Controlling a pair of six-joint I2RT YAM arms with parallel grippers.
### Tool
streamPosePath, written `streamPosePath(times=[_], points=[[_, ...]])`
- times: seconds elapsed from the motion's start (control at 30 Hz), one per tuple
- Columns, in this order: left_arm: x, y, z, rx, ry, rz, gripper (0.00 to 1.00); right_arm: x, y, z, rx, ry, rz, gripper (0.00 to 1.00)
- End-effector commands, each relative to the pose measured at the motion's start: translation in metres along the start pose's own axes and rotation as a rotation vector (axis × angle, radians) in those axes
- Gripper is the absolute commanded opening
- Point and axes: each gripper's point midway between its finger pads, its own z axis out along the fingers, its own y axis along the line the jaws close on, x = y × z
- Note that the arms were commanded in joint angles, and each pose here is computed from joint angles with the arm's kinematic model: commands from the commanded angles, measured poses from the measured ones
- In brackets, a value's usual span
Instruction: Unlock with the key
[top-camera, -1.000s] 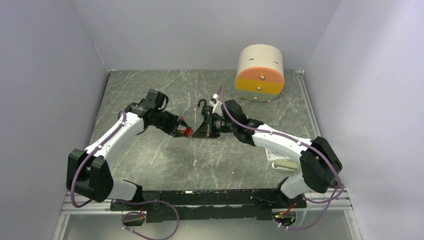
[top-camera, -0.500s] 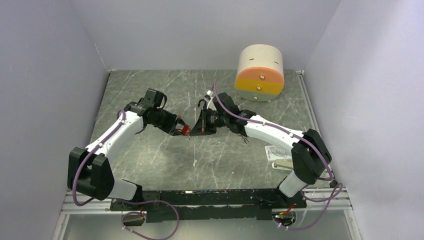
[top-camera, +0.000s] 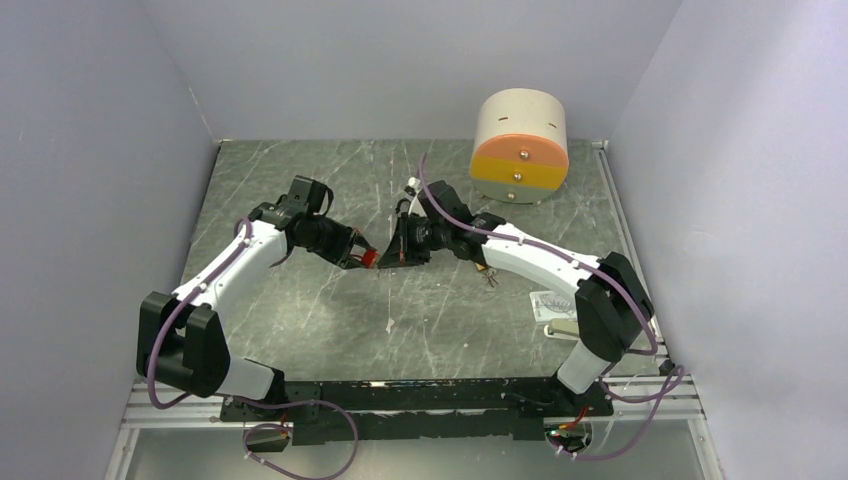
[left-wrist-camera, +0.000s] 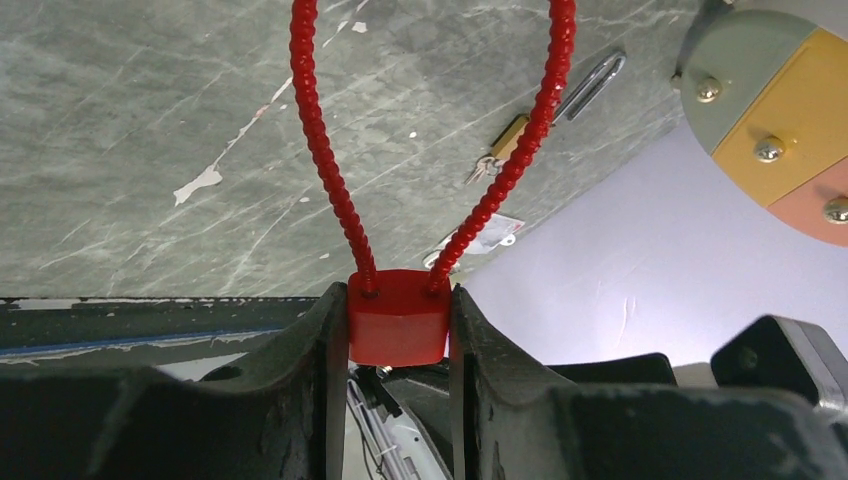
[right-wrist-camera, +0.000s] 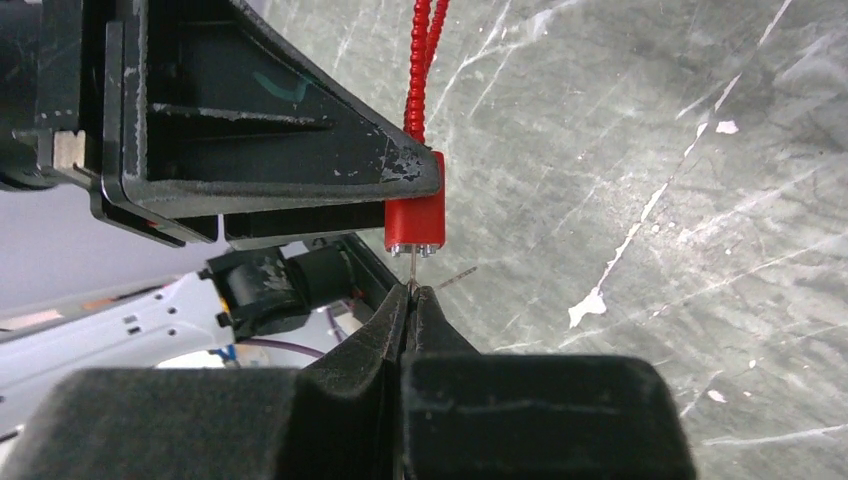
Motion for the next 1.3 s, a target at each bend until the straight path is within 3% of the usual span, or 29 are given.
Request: streamPosePath(times=[0.0,0.13,0.3,0.47,0.6,0.8,0.93,1.03,1.17,1.27], points=[[0.047,-0.022,-0.032,0.114,0.179,0.054,0.02,-0.044,0.026,-0.003,-0.106,-0.139,0.093,0.0],[0.048,-0.031,-0.039,0.147,0.176,0.061,0.02,-0.048,0.045,-0.012,-0.224,-0.171,0.047,0.0],[0.057,-0.038,-0.043,0.174,0.238,0.064,0.03,-0.049,0.013,0.001,0.021,-0.23,-0.245,0.0],[0.059,-0.038,-0.046,0.18,0.243,0.064,0.02,-0.061,-0.008,-0.001,0.151,-0.289,-0.347,0.0],[0.059,-0.036,-0.044,0.182,0.248,0.062,0.02,-0.06,0.01,-0.004,0.038,-0.243,-0.229,0.0],[0.063,-0.036,-0.05,0.194,0.264,0.065,0.03,-0.055,0.037,-0.02,-0.239,-0.159,0.178,0.0],[0.065,-0.036,-0.053,0.2,0.268,0.064,0.03,-0.055,0.047,-0.02,-0.292,-0.145,0.212,0.0],[0.065,-0.038,-0.052,0.208,0.272,0.059,0.02,-0.057,0.042,-0.013,-0.218,-0.193,0.096,0.0],[0.066,-0.04,-0.055,0.22,0.274,0.064,0.03,-0.055,0.016,0.002,0.035,-0.277,-0.192,0.0],[0.067,-0.04,-0.056,0.22,0.275,0.067,0.03,-0.053,0.004,0.004,0.087,-0.29,-0.247,0.0]])
